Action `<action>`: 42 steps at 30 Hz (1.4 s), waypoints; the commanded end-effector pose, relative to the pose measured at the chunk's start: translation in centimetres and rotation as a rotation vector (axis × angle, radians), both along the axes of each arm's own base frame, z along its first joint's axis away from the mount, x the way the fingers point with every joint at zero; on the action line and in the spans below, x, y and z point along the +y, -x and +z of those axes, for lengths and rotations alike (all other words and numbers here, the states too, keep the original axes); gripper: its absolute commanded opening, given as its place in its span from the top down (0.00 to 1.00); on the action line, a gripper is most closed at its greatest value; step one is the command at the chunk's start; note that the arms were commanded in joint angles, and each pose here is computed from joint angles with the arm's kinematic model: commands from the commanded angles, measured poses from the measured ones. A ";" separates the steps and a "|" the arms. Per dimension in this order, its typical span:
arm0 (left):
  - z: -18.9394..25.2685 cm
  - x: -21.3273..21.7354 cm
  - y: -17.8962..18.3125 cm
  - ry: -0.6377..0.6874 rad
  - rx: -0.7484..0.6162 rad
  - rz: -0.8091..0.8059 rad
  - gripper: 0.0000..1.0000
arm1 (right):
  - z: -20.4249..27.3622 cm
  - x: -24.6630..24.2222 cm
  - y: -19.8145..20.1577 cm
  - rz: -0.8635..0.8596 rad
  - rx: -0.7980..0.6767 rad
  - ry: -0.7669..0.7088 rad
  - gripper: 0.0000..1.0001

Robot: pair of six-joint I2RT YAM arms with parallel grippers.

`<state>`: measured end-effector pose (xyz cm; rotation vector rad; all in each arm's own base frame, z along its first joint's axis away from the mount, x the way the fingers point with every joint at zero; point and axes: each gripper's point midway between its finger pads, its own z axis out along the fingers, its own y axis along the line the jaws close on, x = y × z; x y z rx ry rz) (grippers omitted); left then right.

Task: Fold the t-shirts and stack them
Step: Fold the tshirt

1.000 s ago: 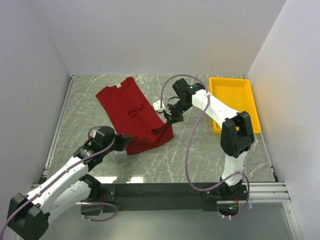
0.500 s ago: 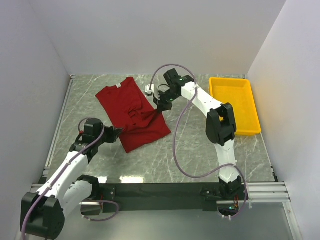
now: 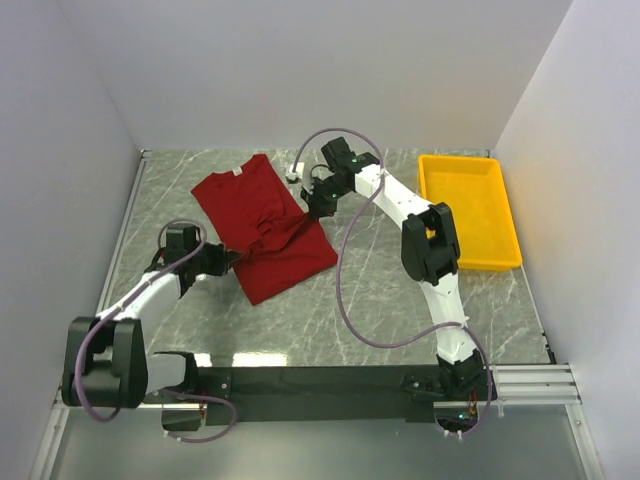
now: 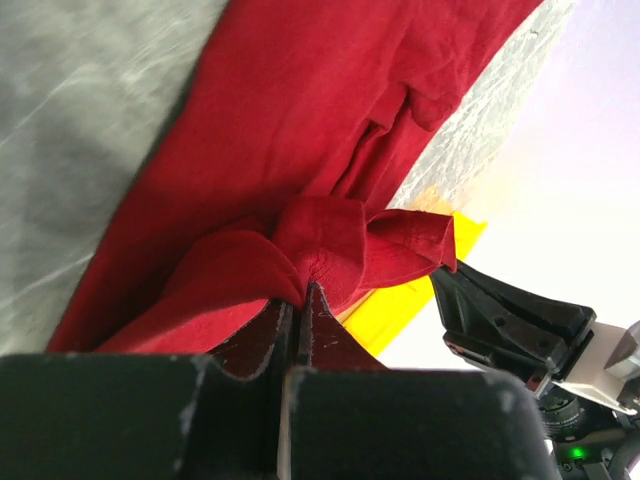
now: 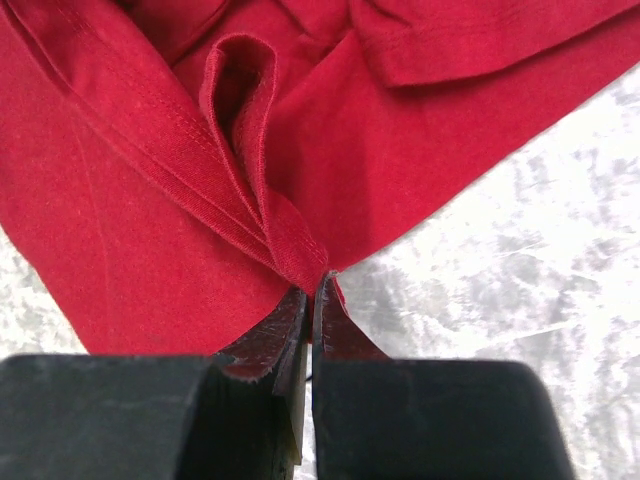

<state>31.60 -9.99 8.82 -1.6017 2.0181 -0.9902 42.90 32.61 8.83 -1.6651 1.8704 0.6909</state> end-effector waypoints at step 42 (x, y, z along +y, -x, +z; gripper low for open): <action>-0.3 0.7 -4.5 -0.028 -0.047 -0.167 1.00 | 0.4 2.8 -2.6 0.025 -0.137 -0.020 1.00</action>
